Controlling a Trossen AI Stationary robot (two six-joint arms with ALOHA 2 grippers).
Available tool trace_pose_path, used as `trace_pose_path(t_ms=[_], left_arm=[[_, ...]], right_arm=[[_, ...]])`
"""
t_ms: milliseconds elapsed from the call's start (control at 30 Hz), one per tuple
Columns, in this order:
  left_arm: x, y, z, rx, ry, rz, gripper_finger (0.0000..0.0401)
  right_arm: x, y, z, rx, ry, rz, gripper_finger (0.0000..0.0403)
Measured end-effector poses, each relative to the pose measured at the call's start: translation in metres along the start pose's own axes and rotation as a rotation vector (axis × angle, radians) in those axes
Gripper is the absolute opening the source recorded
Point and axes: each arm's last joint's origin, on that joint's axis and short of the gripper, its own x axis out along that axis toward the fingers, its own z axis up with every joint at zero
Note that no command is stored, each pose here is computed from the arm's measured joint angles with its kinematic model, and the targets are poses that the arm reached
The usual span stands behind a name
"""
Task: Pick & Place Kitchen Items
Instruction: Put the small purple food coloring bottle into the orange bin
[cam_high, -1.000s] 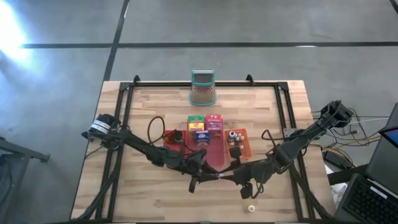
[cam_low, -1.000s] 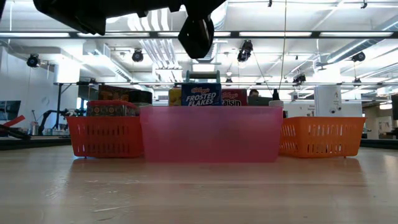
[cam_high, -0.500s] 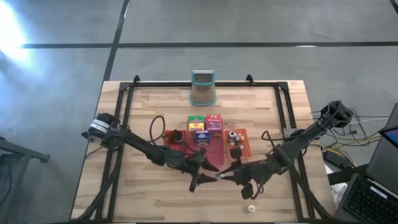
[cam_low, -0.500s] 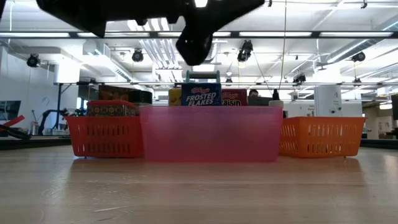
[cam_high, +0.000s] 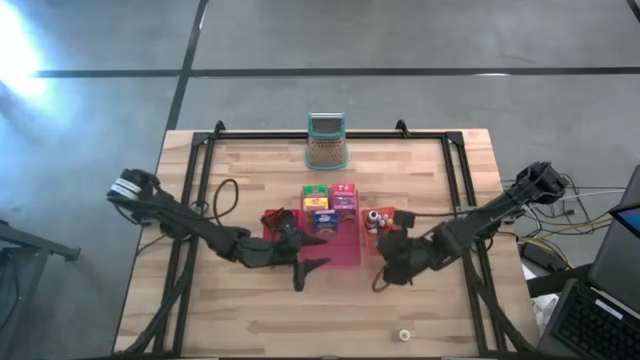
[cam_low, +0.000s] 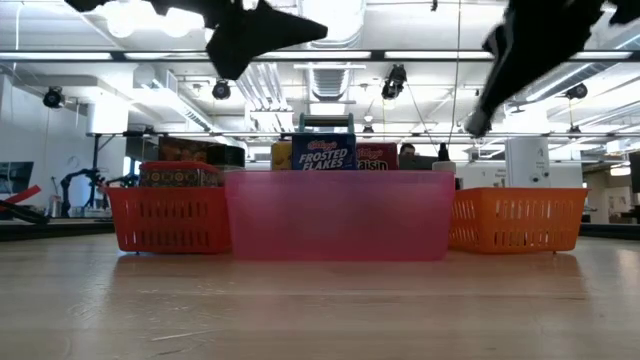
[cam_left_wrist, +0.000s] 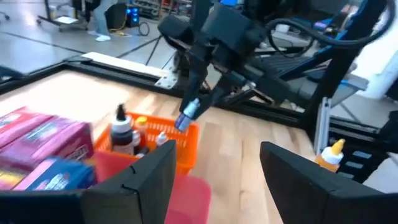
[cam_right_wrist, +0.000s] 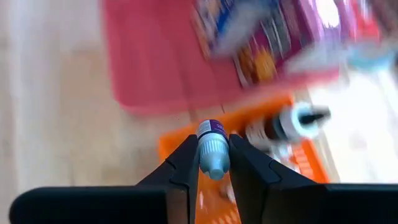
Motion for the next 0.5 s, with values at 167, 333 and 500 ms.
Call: trace_pose_path(t_ms=[167, 333, 500], left_arm=[[-0.006, 0.004, -0.007, -0.027, 0.013, 0.013, 0.0237], [-0.007, 0.006, -0.010, -0.035, 0.021, 0.015, 0.0236], [-0.007, 0.006, -0.011, -0.038, 0.019, 0.015, 0.0236]], right_arm=[[0.010, -0.018, 0.003, 0.077, 0.119, 0.011, 0.0076], [0.018, -0.031, 0.007, 0.130, 0.210, 0.071, 0.0068], [0.025, -0.042, 0.011, 0.163, 0.251, 0.107, 0.0067]])
